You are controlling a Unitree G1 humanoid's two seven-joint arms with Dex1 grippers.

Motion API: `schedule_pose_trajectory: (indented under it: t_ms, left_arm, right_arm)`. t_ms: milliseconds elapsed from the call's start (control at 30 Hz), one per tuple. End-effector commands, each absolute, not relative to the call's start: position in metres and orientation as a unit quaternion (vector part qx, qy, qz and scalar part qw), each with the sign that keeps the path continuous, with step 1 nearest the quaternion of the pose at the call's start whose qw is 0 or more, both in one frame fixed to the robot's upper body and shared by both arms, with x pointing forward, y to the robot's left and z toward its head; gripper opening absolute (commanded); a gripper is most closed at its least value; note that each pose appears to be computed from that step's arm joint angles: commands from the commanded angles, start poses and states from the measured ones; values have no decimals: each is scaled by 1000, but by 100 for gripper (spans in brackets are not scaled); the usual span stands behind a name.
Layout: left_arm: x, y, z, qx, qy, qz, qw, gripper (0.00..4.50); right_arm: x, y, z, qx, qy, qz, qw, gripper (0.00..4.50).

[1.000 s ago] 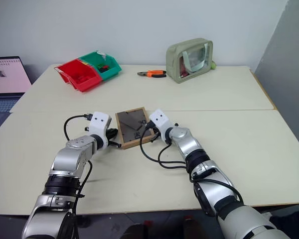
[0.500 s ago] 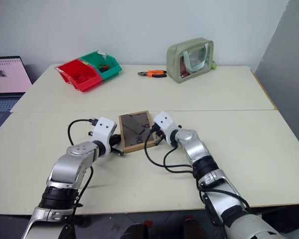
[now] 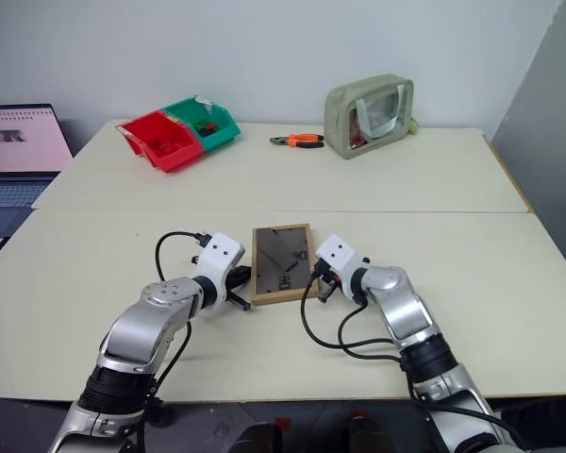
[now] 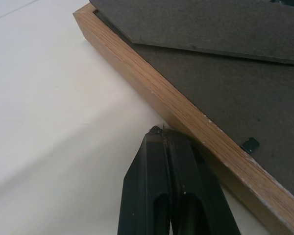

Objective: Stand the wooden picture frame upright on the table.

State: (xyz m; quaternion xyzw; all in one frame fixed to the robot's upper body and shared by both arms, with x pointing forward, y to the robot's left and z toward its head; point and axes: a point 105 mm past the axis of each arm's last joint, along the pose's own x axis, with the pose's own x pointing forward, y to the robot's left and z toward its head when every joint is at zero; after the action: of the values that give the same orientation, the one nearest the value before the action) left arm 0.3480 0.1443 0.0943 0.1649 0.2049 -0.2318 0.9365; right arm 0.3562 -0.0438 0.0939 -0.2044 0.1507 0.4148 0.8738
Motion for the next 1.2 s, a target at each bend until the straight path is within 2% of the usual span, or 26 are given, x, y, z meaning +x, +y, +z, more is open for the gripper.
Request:
schedule_pose_trajectory:
  t_ms: [33,467,667,867,1033,1200]
  left_arm:
    - [326,93,83,149,214,-342,903,1]
    - [302,72,85,159,225,-407,871,1]
    - [301,81,88,165,231,-398,872,1]
    - [306,117,89,188,248,-366,877,1]
    - [295,143,105,194,259,-369,871,1]
    - [279,162,123,114,256,-408,869,1]
  right_arm:
    - [339,-25,115,-193,116,456,861,0]
    - [310,-38,117,-184,141,452,861,0]
    - [305,-50,110,-190,163,439,863,0]
    - [310,-66,109,-212,171,429,861,0]
    - [331,-94,110,-260,171,404,860,0]
    - [349,-108,115,-272,160,386,867,0]
